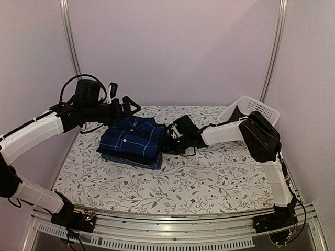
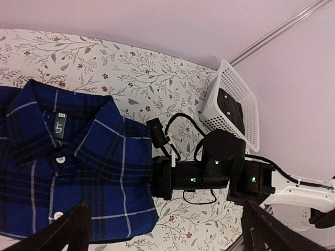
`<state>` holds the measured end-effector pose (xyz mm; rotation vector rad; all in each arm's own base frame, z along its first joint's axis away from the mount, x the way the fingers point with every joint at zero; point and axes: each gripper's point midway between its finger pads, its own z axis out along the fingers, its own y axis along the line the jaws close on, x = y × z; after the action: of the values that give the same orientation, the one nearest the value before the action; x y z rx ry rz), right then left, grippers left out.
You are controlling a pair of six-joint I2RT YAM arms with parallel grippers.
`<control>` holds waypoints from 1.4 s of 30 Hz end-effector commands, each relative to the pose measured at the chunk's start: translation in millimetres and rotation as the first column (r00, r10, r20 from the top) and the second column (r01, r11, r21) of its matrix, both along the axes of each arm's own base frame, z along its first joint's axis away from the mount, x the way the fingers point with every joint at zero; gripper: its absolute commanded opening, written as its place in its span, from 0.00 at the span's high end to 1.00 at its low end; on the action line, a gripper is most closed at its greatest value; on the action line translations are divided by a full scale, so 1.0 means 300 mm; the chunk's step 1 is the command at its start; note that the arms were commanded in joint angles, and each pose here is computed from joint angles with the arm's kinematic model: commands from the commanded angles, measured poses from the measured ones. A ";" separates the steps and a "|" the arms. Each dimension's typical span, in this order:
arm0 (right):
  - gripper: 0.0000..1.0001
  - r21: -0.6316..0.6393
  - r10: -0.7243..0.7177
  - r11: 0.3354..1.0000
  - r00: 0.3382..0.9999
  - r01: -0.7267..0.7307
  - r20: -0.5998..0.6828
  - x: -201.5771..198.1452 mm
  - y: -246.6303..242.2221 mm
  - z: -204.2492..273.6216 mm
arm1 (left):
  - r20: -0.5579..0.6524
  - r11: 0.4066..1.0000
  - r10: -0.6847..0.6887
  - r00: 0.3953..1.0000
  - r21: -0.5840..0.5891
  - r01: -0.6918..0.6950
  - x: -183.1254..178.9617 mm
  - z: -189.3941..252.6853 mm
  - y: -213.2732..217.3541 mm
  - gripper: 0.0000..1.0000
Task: Fold and stack the long sleeve shirts
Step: Move the square-folded shirt to the center of the board, then move the square-folded shirt to the corner of the board.
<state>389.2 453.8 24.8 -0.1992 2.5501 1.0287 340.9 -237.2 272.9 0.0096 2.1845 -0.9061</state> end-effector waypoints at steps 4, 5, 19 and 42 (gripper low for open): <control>0.62 -0.005 -0.026 1.000 0.997 0.027 0.068 0.046 -0.111 0.150 | -0.040 0.994 -0.111 0.993 -0.003 0.111 -0.033 -0.058 -0.170 0.00; 0.58 -0.015 -0.050 0.999 0.995 0.051 0.084 0.054 -0.150 0.182 | -0.045 0.992 -0.125 0.991 -0.002 0.125 -0.037 -0.066 -0.197 0.00; 0.15 -0.150 -0.331 0.904 0.877 0.400 0.348 -0.024 -0.731 0.577 | -0.224 0.936 -0.213 0.951 0.232 0.264 -0.051 -0.425 -0.583 0.00; 0.07 0.000 -0.430 0.876 0.780 0.483 0.454 -0.226 -0.924 0.835 | -0.395 0.821 -0.088 0.914 0.491 0.291 0.068 -0.860 -0.462 0.00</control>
<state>327.1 187.0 271.2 0.1124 2.1004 0.5780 362.0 -408.0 25.8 0.3707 2.7211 -0.4590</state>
